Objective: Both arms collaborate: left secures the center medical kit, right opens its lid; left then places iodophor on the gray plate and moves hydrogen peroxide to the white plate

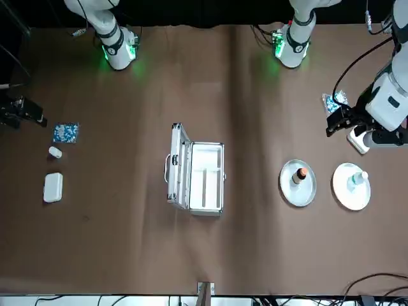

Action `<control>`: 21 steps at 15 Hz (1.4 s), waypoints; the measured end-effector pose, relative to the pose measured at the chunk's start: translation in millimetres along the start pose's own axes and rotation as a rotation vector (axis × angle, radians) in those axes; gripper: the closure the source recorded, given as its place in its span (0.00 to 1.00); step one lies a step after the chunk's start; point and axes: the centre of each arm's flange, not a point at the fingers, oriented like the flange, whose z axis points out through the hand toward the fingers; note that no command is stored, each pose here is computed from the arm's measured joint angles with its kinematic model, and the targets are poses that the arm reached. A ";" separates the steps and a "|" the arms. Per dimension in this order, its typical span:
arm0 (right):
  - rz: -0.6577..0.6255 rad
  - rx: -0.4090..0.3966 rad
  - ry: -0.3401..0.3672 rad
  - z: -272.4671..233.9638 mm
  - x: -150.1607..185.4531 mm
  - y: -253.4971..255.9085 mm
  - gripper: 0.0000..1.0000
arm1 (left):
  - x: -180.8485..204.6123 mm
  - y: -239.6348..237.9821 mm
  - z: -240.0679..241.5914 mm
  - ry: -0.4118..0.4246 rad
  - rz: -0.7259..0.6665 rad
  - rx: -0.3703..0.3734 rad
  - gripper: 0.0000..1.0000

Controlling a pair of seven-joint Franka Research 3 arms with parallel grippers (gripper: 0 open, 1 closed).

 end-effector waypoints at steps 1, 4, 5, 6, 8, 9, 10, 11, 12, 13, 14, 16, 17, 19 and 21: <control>-0.001 0.000 0.000 0.1 0.0 -0.8 0.01 | 0.2 -1.1 0.2 0.000 -0.002 0.000 0.00; -0.004 0.000 -0.002 0.3 -0.1 -2.0 0.01 | 0.9 -5.0 1.4 -0.003 -0.009 0.002 0.00; -0.003 0.000 -0.003 0.3 -0.1 -1.8 0.01 | 1.3 -7.1 0.7 -0.001 -0.012 0.002 0.00; -0.002 -0.002 -0.005 0.5 -0.4 -1.2 0.01 | 1.7 -9.3 0.0 0.000 -0.016 0.002 0.00; 0.001 -0.021 -0.011 0.8 -1.2 2.2 0.01 | 2.2 -12.4 -2.3 0.005 -0.022 0.002 0.00; 0.002 -0.033 -0.012 0.8 -1.3 3.5 0.01 | 1.8 -12.8 -3.8 0.008 -0.023 0.002 0.00; 0.002 -0.040 -0.013 0.8 -1.4 4.2 0.01 | 1.2 -12.7 -5.2 0.010 -0.023 0.002 0.00; 0.002 -0.042 -0.013 0.8 -1.4 4.2 0.01 | 0.7 -12.4 -6.3 0.012 -0.023 0.002 0.00; 0.002 -0.044 -0.013 0.8 -1.4 4.1 0.01 | 0.1 -12.0 -7.2 0.013 -0.022 0.002 0.00; 0.002 -0.044 -0.013 0.8 -1.4 4.2 0.01 | -0.4 -11.8 -8.2 0.015 -0.020 0.003 0.00; 0.002 -0.044 -0.013 0.7 -1.4 4.3 0.01 | -1.2 -12.3 -9.1 0.015 -0.019 0.005 0.00; 0.002 -0.045 -0.013 0.4 -1.4 4.1 0.01 | -2.8 -13.5 -9.4 0.007 -0.022 0.012 0.00; 0.001 -0.045 -0.012 0.3 -1.4 4.0 0.01 | -3.2 -14.0 -9.2 0.004 -0.023 0.013 0.00; 0.001 -0.045 -0.012 0.0 -1.4 4.0 0.01 | -4.1 -15.5 -8.4 -0.006 -0.025 0.015 0.00; 0.001 -0.045 -0.011 -0.2 -1.4 4.0 0.01 | -5.8 -16.1 -7.6 -0.018 -0.025 0.018 0.00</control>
